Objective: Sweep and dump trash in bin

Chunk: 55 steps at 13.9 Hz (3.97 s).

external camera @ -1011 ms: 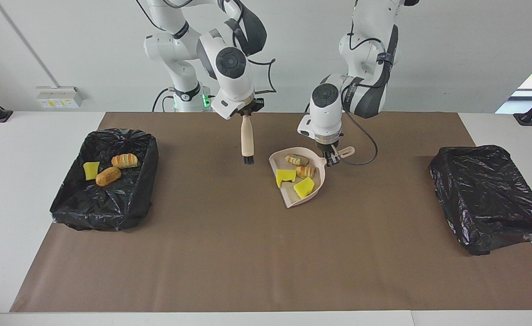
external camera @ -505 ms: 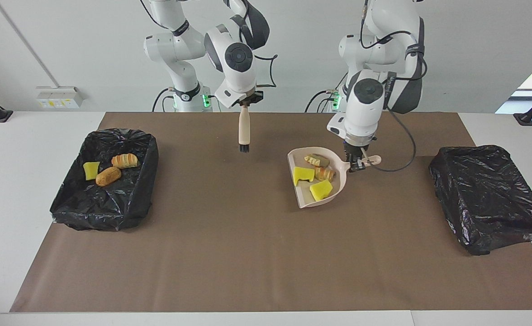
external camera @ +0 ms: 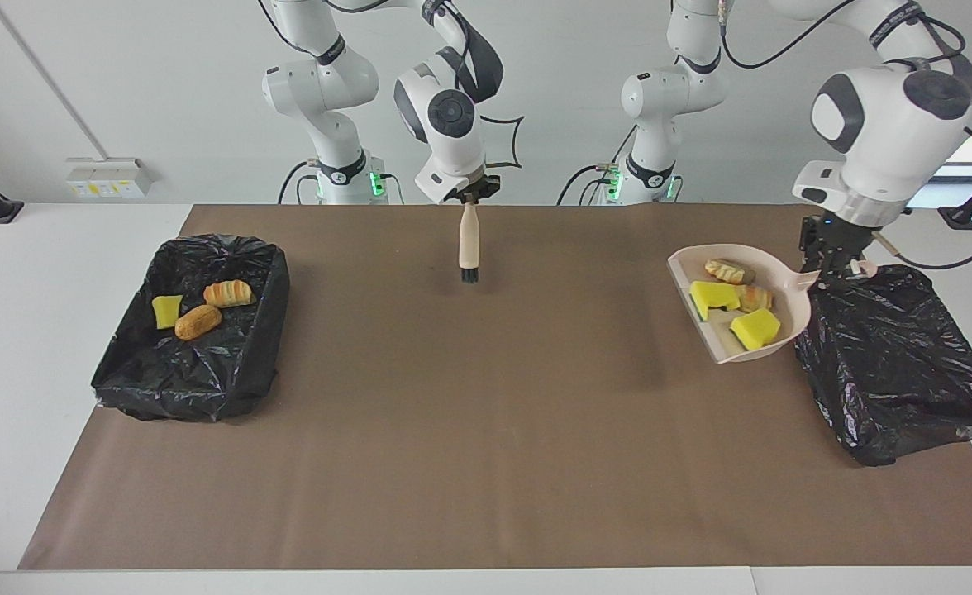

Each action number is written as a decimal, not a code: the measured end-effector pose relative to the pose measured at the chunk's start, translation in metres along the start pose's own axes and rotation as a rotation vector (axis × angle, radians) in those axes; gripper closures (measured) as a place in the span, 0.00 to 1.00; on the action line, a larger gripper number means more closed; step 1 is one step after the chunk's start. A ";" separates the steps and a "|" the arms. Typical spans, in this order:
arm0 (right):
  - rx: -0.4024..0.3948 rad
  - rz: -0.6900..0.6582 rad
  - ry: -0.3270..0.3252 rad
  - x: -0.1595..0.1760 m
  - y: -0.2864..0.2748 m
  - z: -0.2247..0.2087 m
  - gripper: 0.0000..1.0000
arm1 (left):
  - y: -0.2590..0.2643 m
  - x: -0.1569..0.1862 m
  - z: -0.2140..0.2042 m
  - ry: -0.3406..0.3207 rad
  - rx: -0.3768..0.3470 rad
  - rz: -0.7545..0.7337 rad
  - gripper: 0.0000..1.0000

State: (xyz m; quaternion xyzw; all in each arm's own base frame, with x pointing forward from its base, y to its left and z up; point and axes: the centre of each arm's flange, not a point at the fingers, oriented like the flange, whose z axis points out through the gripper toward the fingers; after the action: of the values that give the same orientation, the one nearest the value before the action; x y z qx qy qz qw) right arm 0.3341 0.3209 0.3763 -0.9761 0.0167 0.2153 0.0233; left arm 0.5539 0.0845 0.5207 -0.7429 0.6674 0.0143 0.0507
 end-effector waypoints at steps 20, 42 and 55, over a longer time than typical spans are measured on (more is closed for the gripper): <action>-0.037 -0.021 -0.017 -0.006 -0.006 0.057 0.74 | -0.065 -0.192 0.003 -0.664 0.047 0.201 0.67; 0.049 0.085 0.254 0.080 0.047 -0.070 0.00 | -0.081 -0.007 -0.053 -0.614 0.362 0.116 0.67; 0.038 0.163 0.397 0.099 0.131 -0.208 0.00 | -0.003 0.265 -0.014 -0.041 0.072 -0.575 0.67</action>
State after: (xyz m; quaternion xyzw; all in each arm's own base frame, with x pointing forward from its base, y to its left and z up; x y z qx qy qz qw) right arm 0.5055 0.1766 0.5181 -0.9942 0.1040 0.0197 0.0202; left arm 0.5851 -0.1790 0.5113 -0.8989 0.4283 -0.0095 0.0926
